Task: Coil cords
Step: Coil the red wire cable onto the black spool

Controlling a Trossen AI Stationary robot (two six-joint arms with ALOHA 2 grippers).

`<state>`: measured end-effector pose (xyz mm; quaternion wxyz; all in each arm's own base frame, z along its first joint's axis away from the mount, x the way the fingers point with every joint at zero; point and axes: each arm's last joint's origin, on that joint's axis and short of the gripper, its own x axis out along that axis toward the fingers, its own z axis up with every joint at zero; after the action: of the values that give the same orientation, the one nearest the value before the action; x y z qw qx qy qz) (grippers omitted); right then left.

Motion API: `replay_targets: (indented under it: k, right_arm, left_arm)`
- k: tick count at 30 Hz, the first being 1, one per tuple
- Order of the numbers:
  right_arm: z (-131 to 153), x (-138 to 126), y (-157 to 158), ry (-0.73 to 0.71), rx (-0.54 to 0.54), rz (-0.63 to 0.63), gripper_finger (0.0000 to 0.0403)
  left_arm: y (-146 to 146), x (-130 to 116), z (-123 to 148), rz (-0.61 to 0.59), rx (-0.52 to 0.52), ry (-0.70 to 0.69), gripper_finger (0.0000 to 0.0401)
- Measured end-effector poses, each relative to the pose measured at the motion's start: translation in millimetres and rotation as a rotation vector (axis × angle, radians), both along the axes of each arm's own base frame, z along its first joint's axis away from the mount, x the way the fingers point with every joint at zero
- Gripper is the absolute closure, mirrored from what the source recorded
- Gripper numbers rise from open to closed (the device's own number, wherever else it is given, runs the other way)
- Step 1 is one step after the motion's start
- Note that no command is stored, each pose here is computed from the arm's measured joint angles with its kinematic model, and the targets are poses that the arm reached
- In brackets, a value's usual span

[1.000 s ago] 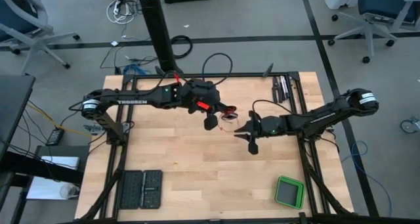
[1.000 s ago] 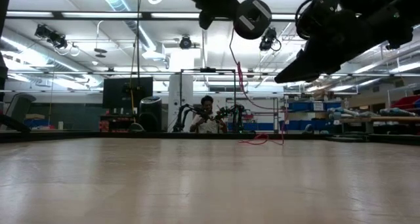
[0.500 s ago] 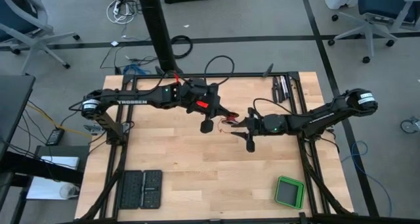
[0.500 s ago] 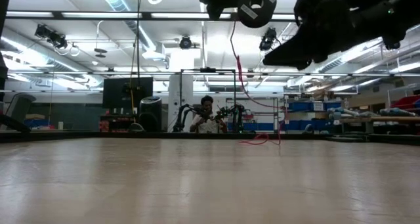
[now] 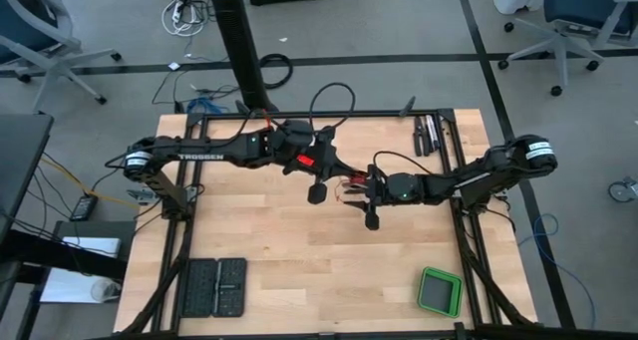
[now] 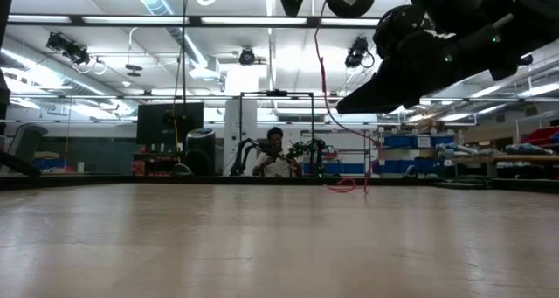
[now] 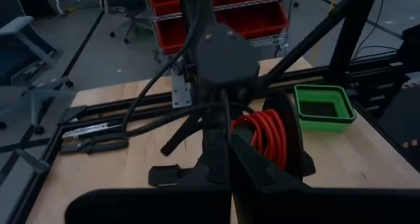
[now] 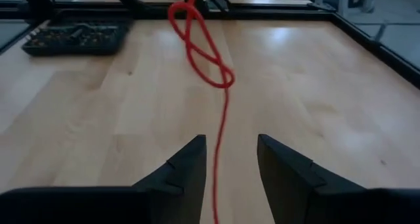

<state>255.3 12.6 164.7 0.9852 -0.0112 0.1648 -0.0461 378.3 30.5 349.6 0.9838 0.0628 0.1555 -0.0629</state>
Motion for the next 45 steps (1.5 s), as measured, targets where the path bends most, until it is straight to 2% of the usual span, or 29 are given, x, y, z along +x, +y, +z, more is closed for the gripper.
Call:
replay_targets:
  k: [4, 21, 40, 45]
  right_arm:
    - [-2.6, 1.9, 1.3, -0.002, 0.013, 0.038, 0.0267]
    - [4.8, 4.1, -0.8, -0.079, -0.015, 0.022, 0.0276]
    - [7.5, 5.0, -6.8, -0.107, -0.023, 0.000, 0.0353]
    - [6.5, 4.7, -7.1, -0.095, -0.026, -0.009, 0.0392]
  left_arm:
    - [-2.3, 0.2, -0.1, -0.005, 0.000, 0.001, 0.0400]
    - [-6.4, 3.1, 8.4, -0.008, 0.021, -0.092, 0.0400]
    - [-6.3, 4.0, 12.7, -0.003, 0.050, -0.140, 0.0400]
    - [-6.4, 4.1, 12.9, -0.003, 0.050, -0.142, 0.0400]
